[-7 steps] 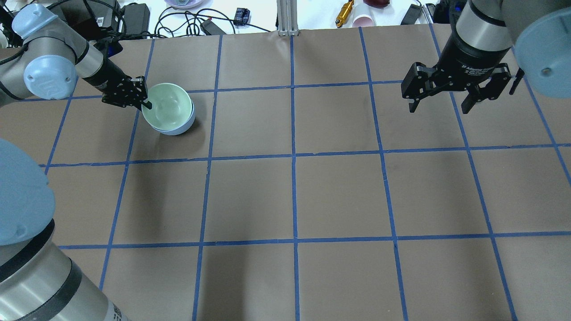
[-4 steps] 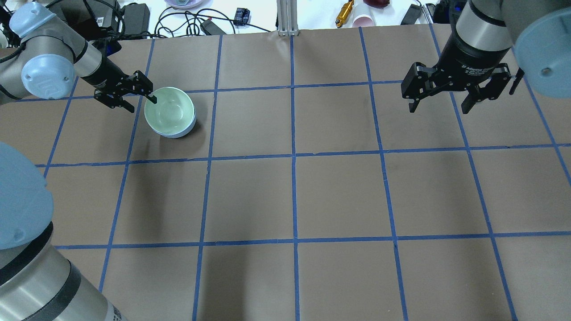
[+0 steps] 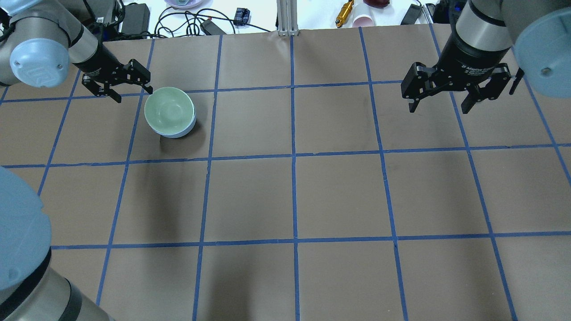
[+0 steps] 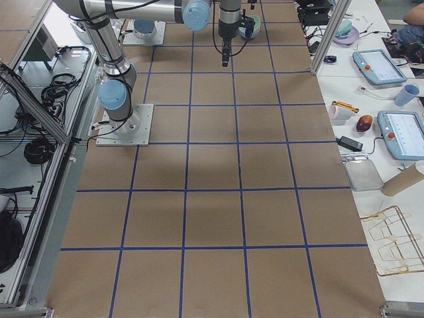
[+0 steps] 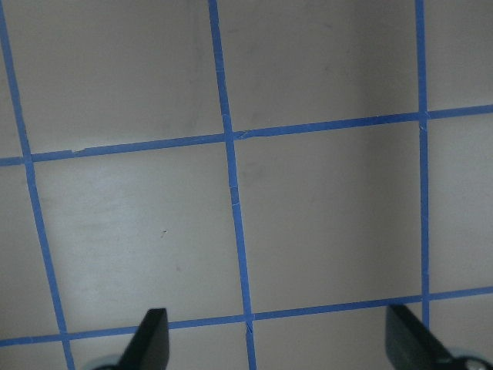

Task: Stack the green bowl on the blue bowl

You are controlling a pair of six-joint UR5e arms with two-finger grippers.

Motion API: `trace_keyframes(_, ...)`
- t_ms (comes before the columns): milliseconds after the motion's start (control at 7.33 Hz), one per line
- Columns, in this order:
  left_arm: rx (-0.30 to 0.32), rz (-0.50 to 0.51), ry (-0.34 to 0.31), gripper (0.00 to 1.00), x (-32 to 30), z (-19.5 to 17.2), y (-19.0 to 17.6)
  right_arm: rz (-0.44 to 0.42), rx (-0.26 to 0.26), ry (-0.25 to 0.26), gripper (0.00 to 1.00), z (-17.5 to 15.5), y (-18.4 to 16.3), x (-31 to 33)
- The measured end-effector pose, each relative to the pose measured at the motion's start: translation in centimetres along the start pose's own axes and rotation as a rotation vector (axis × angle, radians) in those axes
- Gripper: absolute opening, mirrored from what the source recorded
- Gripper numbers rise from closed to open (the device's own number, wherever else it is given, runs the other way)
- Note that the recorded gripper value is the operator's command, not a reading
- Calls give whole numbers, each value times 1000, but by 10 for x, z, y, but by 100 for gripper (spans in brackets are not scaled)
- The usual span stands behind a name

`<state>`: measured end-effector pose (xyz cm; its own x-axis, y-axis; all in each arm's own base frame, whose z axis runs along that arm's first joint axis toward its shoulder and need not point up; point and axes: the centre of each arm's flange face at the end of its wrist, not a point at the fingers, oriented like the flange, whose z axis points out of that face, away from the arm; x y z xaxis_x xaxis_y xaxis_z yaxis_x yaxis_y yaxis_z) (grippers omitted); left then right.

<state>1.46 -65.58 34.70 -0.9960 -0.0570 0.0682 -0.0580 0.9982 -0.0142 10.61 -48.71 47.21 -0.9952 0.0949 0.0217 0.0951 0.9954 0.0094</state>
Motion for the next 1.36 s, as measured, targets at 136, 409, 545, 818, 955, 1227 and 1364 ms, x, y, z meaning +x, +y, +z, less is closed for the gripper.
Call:
trace_keyframes(136,-5,40,-45,100,27,-25,15,0,0,0,100,0,0,0)
trace_keyframes(409,-7,95,-73,100,75,-70,50,0,0,0,100,0,0,0)
trace_keyframes(545,1,117,-79,100,97,-92,70,0,0,0,100,0,0,0)
trace_keyframes(818,32,139,-81,100,122,-140,115,0,0,0,100,0,0,0)
trace_keyframes(955,40,143,-79,100,126,-157,136,0,0,0,100,0,0,0)
trace_keyframes(1227,48,155,-81,100,130,-168,159,0,0,0,100,0,0,0)
trace_keyframes(1364,50,161,-79,100,132,-169,162,0,0,0,100,0,0,0)
